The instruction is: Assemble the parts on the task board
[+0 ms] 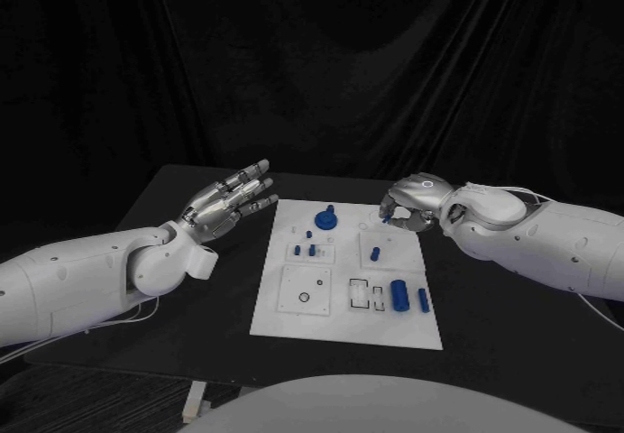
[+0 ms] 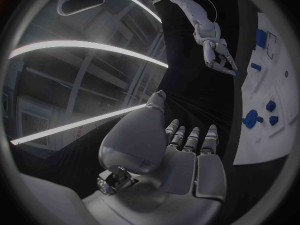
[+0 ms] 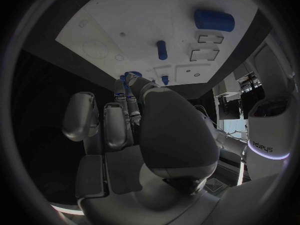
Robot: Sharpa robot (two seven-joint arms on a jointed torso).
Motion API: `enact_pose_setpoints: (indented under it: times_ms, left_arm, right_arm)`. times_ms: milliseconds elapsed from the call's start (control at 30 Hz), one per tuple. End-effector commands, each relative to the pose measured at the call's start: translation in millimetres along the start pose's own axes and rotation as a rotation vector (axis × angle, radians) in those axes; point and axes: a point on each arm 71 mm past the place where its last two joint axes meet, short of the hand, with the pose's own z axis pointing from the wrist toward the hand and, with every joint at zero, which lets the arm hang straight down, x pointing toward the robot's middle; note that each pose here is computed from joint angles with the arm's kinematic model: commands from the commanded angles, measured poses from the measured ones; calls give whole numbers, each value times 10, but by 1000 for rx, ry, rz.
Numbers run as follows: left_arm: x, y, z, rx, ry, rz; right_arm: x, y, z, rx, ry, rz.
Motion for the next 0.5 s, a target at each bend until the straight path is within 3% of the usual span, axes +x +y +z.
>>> enact_pose_setpoints:
  times_ms: [33, 500]
  left_arm:
    - [11, 5, 1, 5, 8, -16]
    - [32, 24, 7, 7, 12, -21]
  right_arm:
    - [-62, 112, -4, 13, -9, 12]
    - [-146, 948, 159, -156, 20, 79]
